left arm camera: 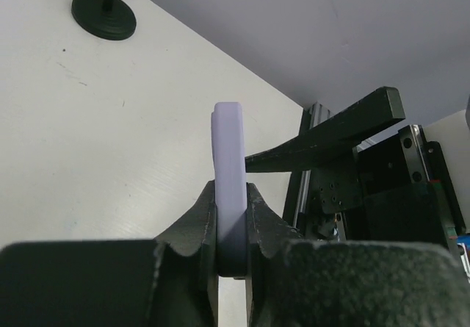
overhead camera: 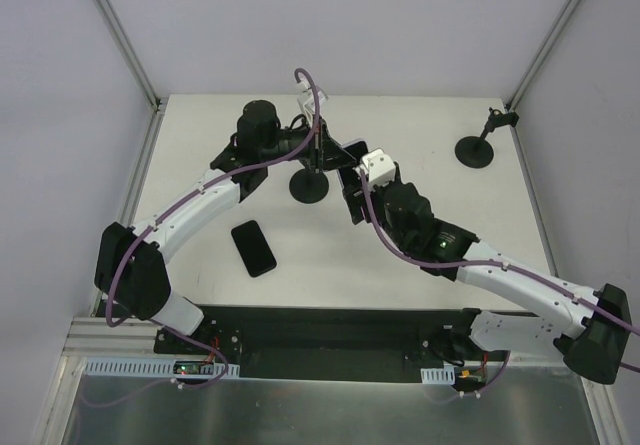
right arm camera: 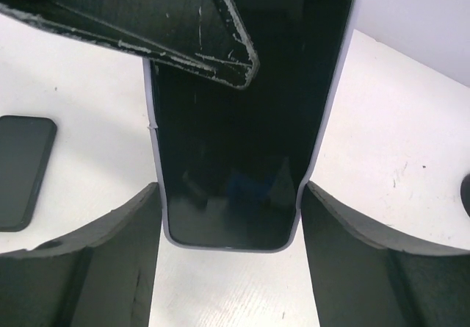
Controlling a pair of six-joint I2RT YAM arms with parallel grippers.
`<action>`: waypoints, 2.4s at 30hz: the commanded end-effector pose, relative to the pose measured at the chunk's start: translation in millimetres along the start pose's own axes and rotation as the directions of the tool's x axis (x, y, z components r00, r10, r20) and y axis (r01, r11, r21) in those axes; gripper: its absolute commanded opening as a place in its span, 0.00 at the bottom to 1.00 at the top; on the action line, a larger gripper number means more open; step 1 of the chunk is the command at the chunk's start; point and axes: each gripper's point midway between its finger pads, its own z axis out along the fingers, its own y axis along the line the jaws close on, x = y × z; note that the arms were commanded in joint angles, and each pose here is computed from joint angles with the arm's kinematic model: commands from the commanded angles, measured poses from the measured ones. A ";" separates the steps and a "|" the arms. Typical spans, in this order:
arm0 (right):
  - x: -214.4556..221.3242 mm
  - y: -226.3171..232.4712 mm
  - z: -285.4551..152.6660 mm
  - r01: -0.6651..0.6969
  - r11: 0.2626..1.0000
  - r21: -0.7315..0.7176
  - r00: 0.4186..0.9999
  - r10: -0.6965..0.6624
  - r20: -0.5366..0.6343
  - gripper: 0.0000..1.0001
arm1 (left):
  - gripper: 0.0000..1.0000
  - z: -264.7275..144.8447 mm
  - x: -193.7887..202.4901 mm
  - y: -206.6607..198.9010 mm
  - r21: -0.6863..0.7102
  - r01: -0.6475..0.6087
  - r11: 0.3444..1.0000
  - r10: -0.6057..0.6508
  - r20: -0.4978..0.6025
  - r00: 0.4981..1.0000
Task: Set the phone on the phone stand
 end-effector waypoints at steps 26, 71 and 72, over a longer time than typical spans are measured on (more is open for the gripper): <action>-80.1 -89.5 92.0 -0.244 0.969 -0.044 0.948 0.248 0.201 0.91 | 0.00 -110.9 -150.5 -67.5 -0.477 -0.543 0.691 0.680 0.173 0.712; -25.9 0.5 162.5 -0.126 0.881 -0.456 0.991 0.135 -0.012 0.24 | 0.00 -100.8 -93.9 14.3 -0.414 -0.434 0.801 0.506 0.078 0.859; -26.1 0.2 161.9 -0.125 0.882 -0.454 0.991 0.135 -0.011 0.24 | 0.00 -101.2 -94.0 15.7 -0.417 -0.437 0.797 0.510 0.075 0.857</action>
